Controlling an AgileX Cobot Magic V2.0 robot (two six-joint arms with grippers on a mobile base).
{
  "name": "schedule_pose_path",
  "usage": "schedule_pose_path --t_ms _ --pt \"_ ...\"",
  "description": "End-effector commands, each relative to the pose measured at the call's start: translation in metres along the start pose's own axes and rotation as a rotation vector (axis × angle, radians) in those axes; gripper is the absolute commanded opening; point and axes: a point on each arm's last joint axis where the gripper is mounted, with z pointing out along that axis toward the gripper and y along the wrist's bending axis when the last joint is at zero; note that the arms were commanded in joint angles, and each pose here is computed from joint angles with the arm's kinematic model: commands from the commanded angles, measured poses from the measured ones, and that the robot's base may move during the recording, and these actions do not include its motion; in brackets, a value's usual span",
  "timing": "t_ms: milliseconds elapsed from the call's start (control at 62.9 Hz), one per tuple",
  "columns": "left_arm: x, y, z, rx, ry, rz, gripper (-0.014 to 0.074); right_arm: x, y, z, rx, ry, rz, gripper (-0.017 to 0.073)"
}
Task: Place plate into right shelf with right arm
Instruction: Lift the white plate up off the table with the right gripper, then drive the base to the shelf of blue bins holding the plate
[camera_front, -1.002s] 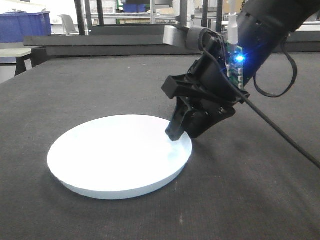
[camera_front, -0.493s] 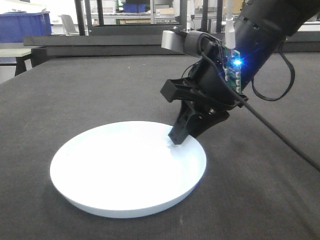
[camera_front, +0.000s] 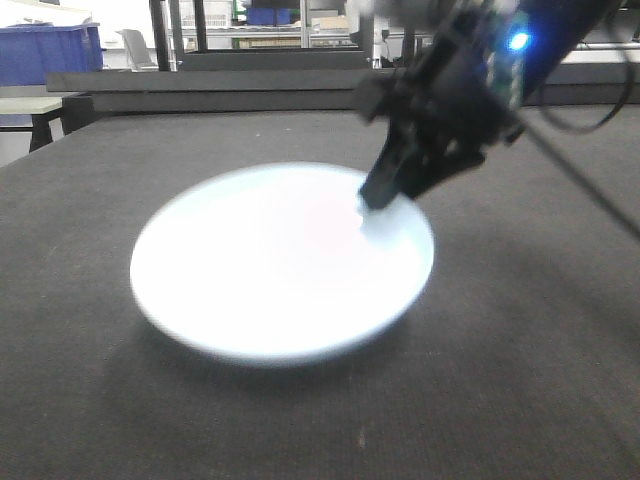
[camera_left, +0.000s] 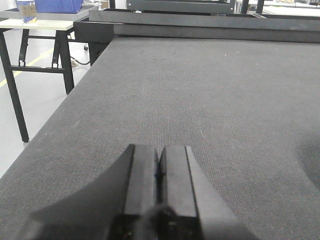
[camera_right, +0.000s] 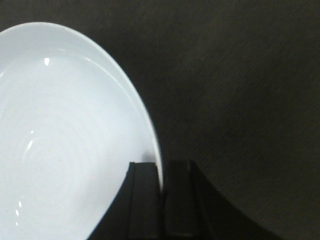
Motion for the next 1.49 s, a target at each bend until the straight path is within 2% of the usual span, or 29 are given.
schedule_pose_path --t_ms 0,127,286,477,620,890,1017,1161,1479 --pt "-0.006 0.0 0.0 0.006 -0.086 -0.009 -0.0047 -0.02 0.009 -0.051 0.021 -0.166 -0.018 0.0055" --pt "-0.006 0.0 0.0 0.006 -0.086 -0.009 -0.0047 -0.021 0.02 -0.098 0.035 -0.27 -0.018 0.0055" --pt "-0.006 0.0 0.0 0.006 -0.086 -0.009 -0.0047 -0.008 0.04 -0.153 0.081 -0.445 -0.056 0.0055" --pt "-0.006 0.0 0.0 0.006 -0.086 -0.009 -0.0047 0.03 0.062 -0.208 0.153 -0.675 -0.092 0.0055" --pt "-0.006 0.0 0.0 0.006 -0.086 -0.009 -0.0047 0.067 0.069 -0.23 0.216 -0.828 -0.094 0.0055" --pt "-0.006 0.0 0.0 0.006 -0.086 -0.009 -0.0047 0.146 0.08 -0.243 0.259 -0.997 -0.122 0.0055" --pt "-0.006 0.0 0.0 0.006 -0.086 -0.009 -0.0047 0.172 0.08 -0.24 0.274 -1.057 -0.127 0.0055" --pt "-0.006 0.0 0.0 0.006 -0.086 -0.009 -0.0047 0.186 0.078 -0.237 0.291 -1.101 -0.124 0.0055" --pt "-0.006 0.0 0.0 0.006 -0.086 -0.009 -0.0047 0.185 0.075 -0.241 0.328 -1.163 -0.107 0.0055"
